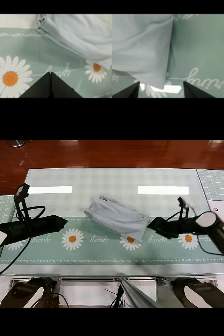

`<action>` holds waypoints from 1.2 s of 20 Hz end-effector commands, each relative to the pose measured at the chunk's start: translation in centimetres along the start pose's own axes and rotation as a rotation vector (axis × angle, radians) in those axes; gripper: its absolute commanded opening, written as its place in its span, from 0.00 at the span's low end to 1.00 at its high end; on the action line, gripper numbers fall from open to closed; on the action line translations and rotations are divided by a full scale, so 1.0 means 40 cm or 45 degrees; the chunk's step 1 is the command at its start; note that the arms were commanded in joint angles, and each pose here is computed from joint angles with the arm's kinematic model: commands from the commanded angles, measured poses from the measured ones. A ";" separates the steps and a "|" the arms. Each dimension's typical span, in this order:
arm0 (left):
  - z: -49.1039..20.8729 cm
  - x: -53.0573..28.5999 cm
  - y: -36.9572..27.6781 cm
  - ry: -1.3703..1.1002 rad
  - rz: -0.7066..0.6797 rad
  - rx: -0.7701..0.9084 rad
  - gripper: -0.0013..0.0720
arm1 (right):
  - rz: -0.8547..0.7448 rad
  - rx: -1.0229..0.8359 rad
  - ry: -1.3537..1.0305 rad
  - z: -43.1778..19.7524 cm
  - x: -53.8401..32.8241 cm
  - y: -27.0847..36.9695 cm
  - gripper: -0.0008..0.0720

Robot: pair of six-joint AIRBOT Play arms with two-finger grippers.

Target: Fold the shirts.

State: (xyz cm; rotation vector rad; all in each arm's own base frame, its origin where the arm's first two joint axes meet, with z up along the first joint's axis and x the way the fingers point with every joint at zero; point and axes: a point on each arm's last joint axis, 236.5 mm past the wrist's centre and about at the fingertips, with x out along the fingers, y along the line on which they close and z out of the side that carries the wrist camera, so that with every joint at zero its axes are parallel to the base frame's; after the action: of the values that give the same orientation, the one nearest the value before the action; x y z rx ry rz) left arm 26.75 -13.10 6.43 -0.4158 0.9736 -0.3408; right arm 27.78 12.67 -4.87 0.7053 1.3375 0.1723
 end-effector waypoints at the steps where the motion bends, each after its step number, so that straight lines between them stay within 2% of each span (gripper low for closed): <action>1: 0.012 0.012 -0.018 -0.031 -0.053 -0.053 0.05 | 0.120 0.136 0.049 -0.053 0.103 -0.005 0.86; 3: 0.010 0.014 -0.018 -0.026 -0.053 -0.052 0.05 | 0.169 0.144 0.126 -0.049 0.143 0.013 0.84; 5: 0.009 0.014 -0.018 -0.024 -0.053 -0.052 0.05 | 0.210 0.142 0.176 -0.029 0.176 0.033 0.62; 6: 0.009 0.014 -0.018 -0.024 -0.053 -0.052 0.05 | 0.232 0.140 0.182 -0.013 0.187 0.044 0.58; 9: 0.008 0.015 -0.017 -0.022 -0.052 -0.053 0.05 | 0.283 0.090 0.219 0.036 0.200 0.092 0.57; 10: 0.008 0.015 -0.017 -0.022 -0.052 -0.053 0.05 | 0.318 0.032 0.249 0.046 0.193 0.121 0.35; 11: 0.008 0.015 -0.017 -0.022 -0.052 -0.053 0.05 | 0.371 -0.071 0.269 0.058 0.174 0.161 0.04; 14: 0.008 0.015 -0.017 -0.022 -0.052 -0.053 0.05 | 0.453 -0.313 0.228 0.133 0.060 0.296 0.04; 18: 0.008 0.015 -0.017 -0.021 -0.052 -0.053 0.05 | 0.425 -0.617 0.017 0.250 -0.207 0.492 0.04; 21: 0.006 0.015 -0.017 -0.016 -0.052 -0.053 0.05 | 0.290 -0.733 -0.182 0.311 -0.395 0.563 0.04; 24: -0.010 0.015 -0.017 0.019 -0.050 -0.052 0.05 | 0.094 -0.735 -0.352 0.359 -0.539 0.543 0.04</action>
State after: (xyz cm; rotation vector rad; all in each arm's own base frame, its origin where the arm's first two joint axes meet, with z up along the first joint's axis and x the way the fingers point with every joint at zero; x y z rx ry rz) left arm 27.15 -13.92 6.44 -0.4755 0.9637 -0.3550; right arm 41.97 17.77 21.18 0.3672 0.9850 0.6557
